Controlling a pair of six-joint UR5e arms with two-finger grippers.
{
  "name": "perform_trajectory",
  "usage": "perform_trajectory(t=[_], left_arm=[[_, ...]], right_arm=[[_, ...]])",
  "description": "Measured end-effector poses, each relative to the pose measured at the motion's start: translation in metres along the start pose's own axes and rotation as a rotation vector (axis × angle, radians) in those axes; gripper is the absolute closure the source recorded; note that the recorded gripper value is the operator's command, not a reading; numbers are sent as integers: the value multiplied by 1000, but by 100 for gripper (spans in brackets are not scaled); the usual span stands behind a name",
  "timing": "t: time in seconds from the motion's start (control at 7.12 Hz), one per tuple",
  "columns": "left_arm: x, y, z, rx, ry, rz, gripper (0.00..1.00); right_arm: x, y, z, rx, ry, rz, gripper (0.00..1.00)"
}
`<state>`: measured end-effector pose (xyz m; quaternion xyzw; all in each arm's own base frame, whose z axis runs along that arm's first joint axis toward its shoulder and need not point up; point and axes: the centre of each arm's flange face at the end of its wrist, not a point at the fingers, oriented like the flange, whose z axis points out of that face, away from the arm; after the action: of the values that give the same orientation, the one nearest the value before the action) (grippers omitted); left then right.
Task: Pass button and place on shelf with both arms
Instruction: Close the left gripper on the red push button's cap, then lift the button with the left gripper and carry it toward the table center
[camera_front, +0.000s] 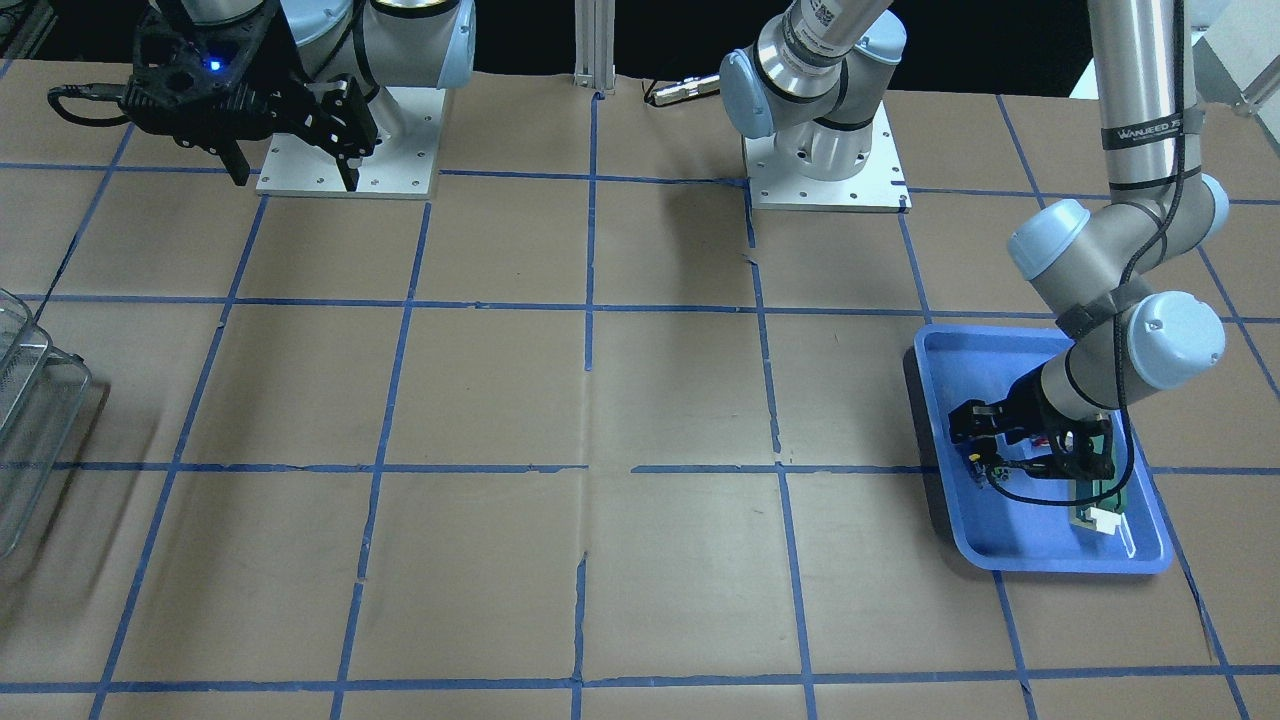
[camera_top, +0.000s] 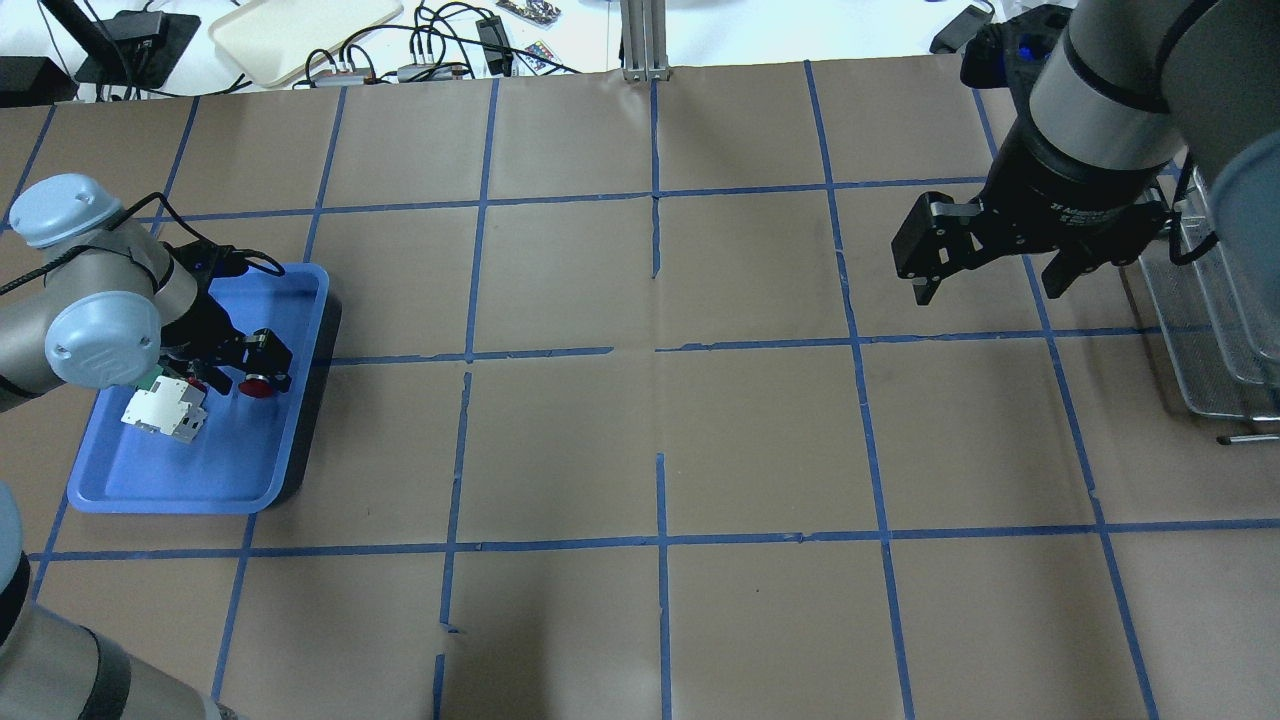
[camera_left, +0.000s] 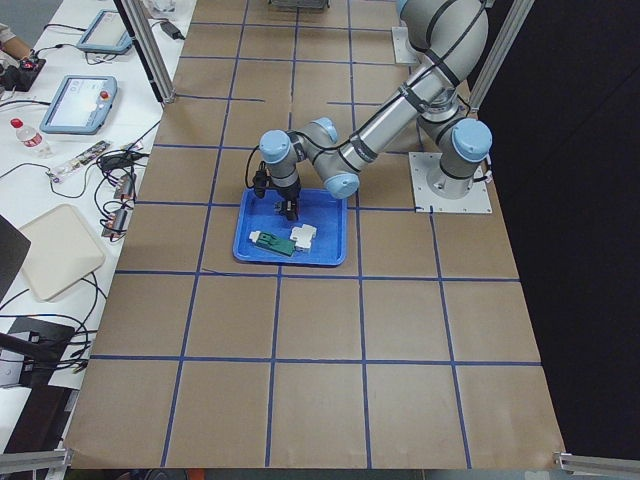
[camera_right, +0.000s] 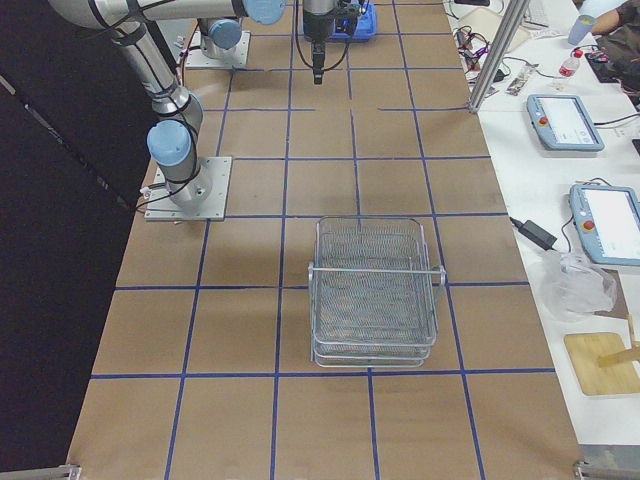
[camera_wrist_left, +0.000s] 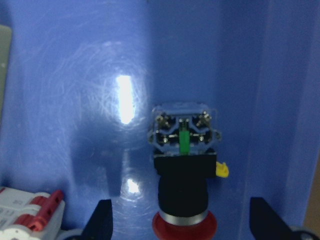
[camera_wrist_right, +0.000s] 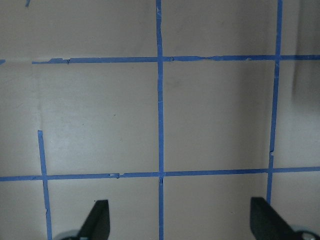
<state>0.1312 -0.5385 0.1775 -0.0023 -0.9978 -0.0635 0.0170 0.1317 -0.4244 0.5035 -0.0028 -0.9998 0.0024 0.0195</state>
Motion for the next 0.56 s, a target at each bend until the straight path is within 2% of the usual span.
perform_trajectory(t=[0.14,0.42,0.56], left_arm=[[-1,0,-2,2,-4,3,95],[-1,-1,-5,12,-6,32,99],[0,-5,-15,28,-13,93,98]], right_arm=[[0,0,0,-1,0,0,0],[1,0,1,-3,1,1,0],[1,-1,1,-4,0,4,0]])
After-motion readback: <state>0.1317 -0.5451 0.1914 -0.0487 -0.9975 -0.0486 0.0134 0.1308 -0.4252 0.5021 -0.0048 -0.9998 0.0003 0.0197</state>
